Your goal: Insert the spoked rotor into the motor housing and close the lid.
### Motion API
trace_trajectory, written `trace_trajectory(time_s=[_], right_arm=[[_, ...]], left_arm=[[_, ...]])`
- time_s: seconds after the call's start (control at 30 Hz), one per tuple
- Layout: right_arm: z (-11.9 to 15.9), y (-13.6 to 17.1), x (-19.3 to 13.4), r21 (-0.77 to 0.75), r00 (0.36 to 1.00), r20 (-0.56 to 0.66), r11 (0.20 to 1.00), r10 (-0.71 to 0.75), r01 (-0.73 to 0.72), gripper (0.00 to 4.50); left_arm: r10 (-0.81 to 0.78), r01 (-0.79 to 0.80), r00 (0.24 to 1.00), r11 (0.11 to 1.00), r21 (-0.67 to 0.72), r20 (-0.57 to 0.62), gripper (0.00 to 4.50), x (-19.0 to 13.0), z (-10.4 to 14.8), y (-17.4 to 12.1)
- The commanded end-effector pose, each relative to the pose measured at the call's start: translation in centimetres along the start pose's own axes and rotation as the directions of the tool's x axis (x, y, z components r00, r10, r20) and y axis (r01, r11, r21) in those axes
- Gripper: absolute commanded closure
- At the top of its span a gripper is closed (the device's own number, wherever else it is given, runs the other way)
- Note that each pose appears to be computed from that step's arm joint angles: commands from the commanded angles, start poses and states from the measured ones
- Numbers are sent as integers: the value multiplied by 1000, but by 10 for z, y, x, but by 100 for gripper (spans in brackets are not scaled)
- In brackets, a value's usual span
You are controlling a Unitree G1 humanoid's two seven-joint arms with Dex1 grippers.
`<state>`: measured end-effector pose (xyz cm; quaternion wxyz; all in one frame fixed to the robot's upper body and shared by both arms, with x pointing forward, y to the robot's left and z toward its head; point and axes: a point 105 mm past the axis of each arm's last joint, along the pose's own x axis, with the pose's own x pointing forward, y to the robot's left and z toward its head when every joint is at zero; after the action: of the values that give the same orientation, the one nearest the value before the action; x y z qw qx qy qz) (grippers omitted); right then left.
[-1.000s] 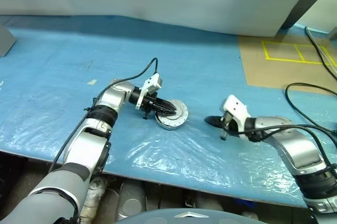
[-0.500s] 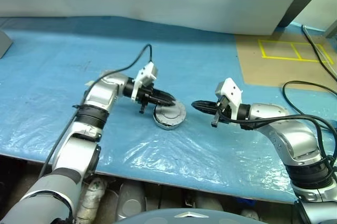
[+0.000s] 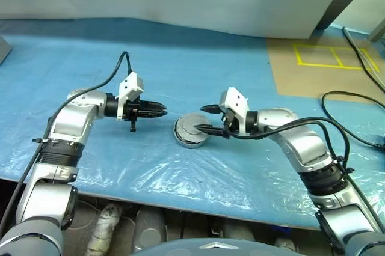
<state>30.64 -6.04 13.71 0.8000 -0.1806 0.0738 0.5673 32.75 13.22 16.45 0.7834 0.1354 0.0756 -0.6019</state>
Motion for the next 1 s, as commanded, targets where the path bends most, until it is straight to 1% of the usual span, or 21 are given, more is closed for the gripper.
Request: trace_trajectory(time_s=[0.03, 0.23, 0.5, 0.6, 0.67, 0.7, 0.87, 0.97, 1.0], right_arm=[[2, -2, 7, -60, 1000, -6, 998, 26, -26, 5], [-11, 1, 14, -87, 996, -59, 993, 72, -77, 5], [-29, -1, 22, -91, 993, -100, 993, 60, -69, 5], [-32, 2, 22, -90, 992, -102, 993, 70, -79, 63], [-33, 3, 21, -91, 992, -104, 992, 75, -85, 128], [-33, 3, 21, -92, 992, -105, 992, 75, -85, 153], [-30, 4, 23, -99, 991, -106, 990, 85, -95, 154], [-25, 2, 27, -74, 991, -96, 993, 89, -97, 154], [-19, 1, 30, -45, 993, -74, 995, 90, -94, 154]], left_arm=[[42, -43, 999, 999, 19, 25, 372, -8, 9, -4], [68, -68, 998, 998, -11, 12, 372, -11, 2, -10], [79, -79, 997, 997, -28, 6, 372, -5, -6, -16], [67, -66, 997, 998, -17, 39, 372, -4, -3, -21], [49, -49, 997, 999, -7, 58, 372, -5, -5, -26], [41, -41, 997, 999, -2, 63, 372, -5, -6, -28], [-9, 7, 996, 1000, 28, 89, 372, -8, -8, -36], [-5, 3, 999, 999, 50, 39, 372, -8, -18, -35], [-8, 6, 999, 998, 56, 32, 372, -9, -20, -35]])
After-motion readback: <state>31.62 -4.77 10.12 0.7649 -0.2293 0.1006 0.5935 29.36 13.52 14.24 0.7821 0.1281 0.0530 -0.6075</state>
